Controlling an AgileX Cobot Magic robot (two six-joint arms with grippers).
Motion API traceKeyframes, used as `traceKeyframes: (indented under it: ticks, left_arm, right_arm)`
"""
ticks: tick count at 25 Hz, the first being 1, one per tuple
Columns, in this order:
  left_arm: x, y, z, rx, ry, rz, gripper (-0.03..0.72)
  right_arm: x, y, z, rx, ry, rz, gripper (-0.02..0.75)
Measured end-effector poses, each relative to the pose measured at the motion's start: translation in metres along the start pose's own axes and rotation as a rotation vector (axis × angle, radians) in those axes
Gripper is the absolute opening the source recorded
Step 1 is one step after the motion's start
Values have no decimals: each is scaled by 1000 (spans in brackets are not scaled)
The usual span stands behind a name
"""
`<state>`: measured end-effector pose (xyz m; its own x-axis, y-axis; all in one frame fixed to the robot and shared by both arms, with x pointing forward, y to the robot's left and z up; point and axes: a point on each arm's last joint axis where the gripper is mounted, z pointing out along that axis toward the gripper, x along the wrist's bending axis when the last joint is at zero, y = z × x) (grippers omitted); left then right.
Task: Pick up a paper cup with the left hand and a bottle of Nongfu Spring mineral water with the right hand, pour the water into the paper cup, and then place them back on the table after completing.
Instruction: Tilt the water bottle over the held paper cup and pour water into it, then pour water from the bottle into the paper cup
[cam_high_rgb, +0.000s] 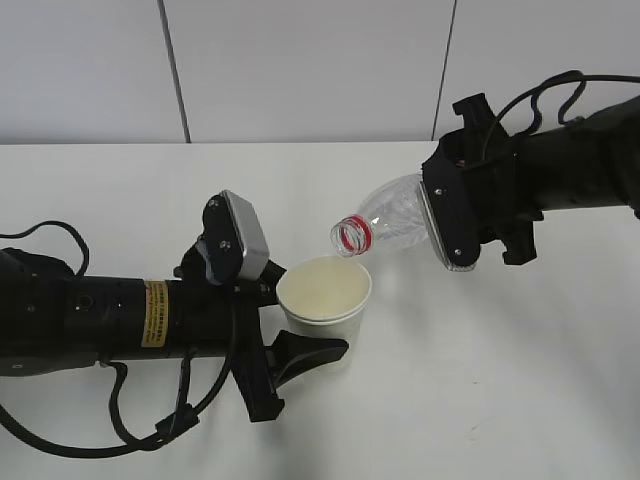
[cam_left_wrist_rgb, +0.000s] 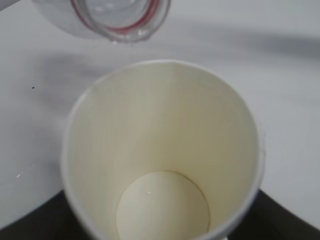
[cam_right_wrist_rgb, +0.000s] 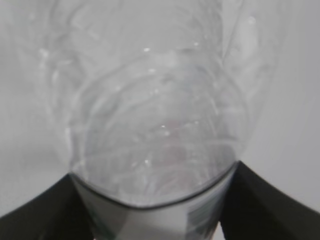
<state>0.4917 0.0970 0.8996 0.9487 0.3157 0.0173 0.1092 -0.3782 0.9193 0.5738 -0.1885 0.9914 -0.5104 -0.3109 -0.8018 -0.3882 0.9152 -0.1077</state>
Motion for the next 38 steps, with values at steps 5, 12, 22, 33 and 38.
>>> traceKeyframes:
  ticks: [5,12,22,33,38]
  left_arm:
    - [0,0,0,0,0,0,440]
    - [7,7,5,-22,9,20,440]
    - [8,3,8,-11,4,14,440]
    - [4,2,8,4,-39,53,440]
    - [3,1,8,7,-47,61,440]
  right_arm:
    - [0,0,0,0,0,-32,468]
    - [0,0,0,0,0,-53,466]
    - [-1,0,0,0,-2,-76,466]
    - [-1,-3,0,31,-4,-99,466]
    - [-1,-3,0,35,-4,-122,465]
